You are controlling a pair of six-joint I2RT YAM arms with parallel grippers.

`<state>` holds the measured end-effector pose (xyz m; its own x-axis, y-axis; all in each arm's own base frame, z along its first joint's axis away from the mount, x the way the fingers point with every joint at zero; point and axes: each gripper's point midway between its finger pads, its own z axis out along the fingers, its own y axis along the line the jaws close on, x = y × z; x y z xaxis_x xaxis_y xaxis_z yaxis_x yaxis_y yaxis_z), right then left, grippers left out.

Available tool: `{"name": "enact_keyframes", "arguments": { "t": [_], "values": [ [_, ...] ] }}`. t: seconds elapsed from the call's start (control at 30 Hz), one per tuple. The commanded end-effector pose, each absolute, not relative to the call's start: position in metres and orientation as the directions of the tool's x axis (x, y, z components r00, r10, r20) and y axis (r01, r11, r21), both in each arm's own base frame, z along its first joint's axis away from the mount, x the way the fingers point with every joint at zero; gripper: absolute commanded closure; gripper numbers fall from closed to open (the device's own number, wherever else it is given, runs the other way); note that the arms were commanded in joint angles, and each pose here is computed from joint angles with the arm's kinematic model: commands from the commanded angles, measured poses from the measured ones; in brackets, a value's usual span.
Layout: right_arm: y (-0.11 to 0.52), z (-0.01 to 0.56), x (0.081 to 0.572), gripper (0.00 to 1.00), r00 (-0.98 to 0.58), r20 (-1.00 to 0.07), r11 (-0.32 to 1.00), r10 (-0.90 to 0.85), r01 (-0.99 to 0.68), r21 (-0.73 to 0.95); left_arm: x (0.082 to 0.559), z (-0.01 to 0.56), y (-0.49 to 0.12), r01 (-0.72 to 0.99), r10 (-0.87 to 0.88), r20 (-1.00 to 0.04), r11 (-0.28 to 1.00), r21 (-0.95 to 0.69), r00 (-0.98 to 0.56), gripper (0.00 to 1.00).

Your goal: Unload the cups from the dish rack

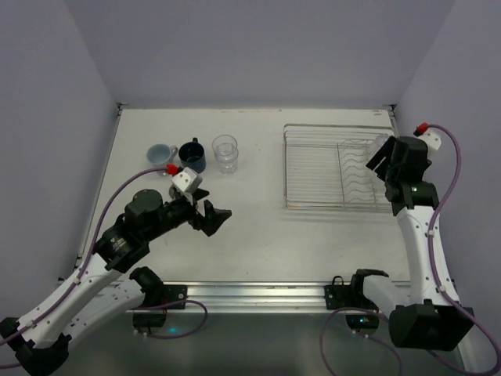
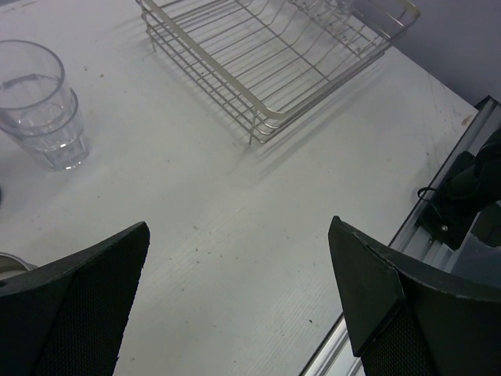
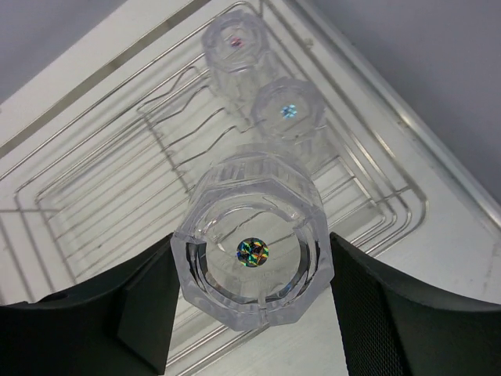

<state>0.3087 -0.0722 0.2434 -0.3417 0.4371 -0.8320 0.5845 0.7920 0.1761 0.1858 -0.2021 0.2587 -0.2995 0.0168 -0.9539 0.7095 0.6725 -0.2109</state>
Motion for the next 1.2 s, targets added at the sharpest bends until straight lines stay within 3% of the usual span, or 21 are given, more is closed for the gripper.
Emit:
{"name": "enact_keyframes", "arguments": {
  "t": [0.0,0.13,0.23,0.33,0.53,0.63,0.73,1.03,1.17],
  "values": [
    [-0.026,0.271,0.317,0.92,-0.269,-0.837,0.851,0.477,0.378,0.364,0.185,0.287,-0.216,0.748,-0.032,-0.957,0.617,-0.245,-0.288,0.00],
    [0.021,0.283,0.316,0.93,-0.273,-0.844,0.884,0.462,0.214,0.415,0.190,0.294,-0.227,0.745,-0.052,-0.944,0.600,-0.291,-0.327,0.00],
    [0.074,0.287,0.314,0.94,-0.344,-0.786,0.839,0.513,0.006,0.545,0.190,0.299,-0.244,0.758,-0.101,-0.924,0.542,-0.363,-0.370,0.00],
    [0.123,0.294,0.303,0.94,-0.430,-0.717,0.719,0.548,-0.194,0.667,0.196,0.297,-0.262,0.755,-0.139,-0.894,0.489,-0.437,-0.427,0.01],
    [0.193,0.316,0.269,0.93,-0.549,-0.644,0.451,0.533,-0.459,0.765,0.205,0.303,-0.294,0.779,-0.249,-0.852,0.346,-0.523,-0.461,0.18],
    [0.212,0.316,0.256,0.93,-0.593,-0.621,0.366,0.512,-0.504,0.782,0.205,0.304,-0.308,0.785,-0.254,-0.830,0.276,-0.554,-0.497,0.23],
    [0.227,0.312,0.246,0.93,-0.643,-0.595,0.288,0.482,-0.525,0.801,0.214,0.303,-0.312,0.767,-0.260,-0.822,0.299,-0.567,-0.507,0.27],
    [0.262,0.294,0.234,0.92,-0.720,-0.563,0.225,0.406,-0.518,0.825,0.217,0.313,-0.310,0.777,-0.292,-0.829,0.301,-0.553,-0.478,0.38],
    [0.276,0.291,0.231,0.91,-0.745,-0.547,0.187,0.381,-0.517,0.835,0.216,0.316,-0.305,0.782,-0.320,-0.831,0.303,-0.545,-0.455,0.62]
  ]
}}
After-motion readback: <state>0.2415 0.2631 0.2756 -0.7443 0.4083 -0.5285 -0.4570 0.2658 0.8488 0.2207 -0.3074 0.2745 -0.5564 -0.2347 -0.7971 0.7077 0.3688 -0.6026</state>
